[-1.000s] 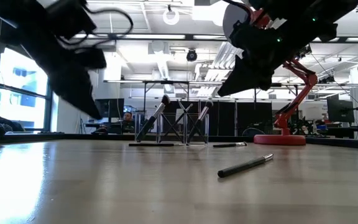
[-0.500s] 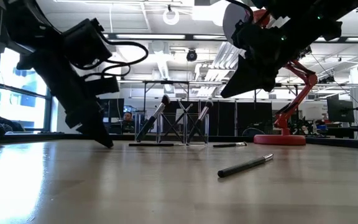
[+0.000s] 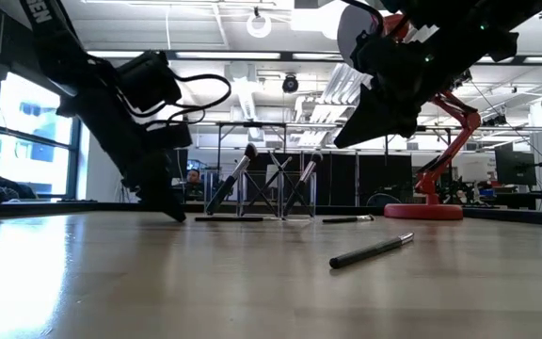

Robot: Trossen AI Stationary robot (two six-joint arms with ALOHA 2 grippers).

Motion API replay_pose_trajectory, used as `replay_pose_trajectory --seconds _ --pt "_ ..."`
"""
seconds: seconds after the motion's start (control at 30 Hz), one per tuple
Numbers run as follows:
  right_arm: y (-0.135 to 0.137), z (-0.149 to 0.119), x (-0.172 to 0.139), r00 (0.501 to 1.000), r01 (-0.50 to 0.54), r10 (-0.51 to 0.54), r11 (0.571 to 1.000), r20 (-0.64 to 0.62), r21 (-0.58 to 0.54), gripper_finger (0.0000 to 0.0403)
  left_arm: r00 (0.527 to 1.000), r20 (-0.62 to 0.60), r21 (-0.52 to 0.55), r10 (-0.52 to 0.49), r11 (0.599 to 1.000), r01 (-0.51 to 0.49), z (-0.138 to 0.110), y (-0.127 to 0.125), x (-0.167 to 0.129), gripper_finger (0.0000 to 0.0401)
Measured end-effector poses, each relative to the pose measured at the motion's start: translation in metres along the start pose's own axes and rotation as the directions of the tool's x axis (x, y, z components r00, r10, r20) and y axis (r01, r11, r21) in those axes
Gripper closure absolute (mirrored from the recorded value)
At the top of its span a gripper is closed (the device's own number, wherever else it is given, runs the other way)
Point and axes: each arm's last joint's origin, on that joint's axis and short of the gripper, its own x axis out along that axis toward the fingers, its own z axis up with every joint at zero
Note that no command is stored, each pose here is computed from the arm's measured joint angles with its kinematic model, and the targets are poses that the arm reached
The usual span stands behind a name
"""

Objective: Put items in baskets/containers
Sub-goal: Put the black eyeshadow brush into the transparent organizer

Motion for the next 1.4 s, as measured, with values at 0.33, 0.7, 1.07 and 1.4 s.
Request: replay_pose_trajectory --seconds 0.33,0.7,1.07,1.4 --pt "-0.001 -0.001 0.000 1.000 0.010 -0.010 1.000 -0.004 -0.005 0.0400 0.997 0.021 0.079 -0.068 0.995 0.066 0.003 0.015 0.008 0.0274" --pt "-0.001 -0.001 0.000 1.000 0.016 -0.016 1.000 -0.005 -0.005 0.0400 0.991 0.066 0.075 -0.115 0.991 0.110 0.004 0.012 0.021 0.0274" --pt "-0.001 -0.001 0.000 1.000 0.025 -0.025 1.000 -0.001 -0.005 0.0401 0.988 0.061 0.108 -0.142 0.985 0.135 0.004 0.011 0.021 0.0293" --pt "-0.001 -0.001 0.000 1.000 0.025 -0.025 1.000 0.000 -0.005 0.0401 0.981 0.047 0.107 -0.189 0.977 0.183 0.003 0.008 0.021 0.0384"
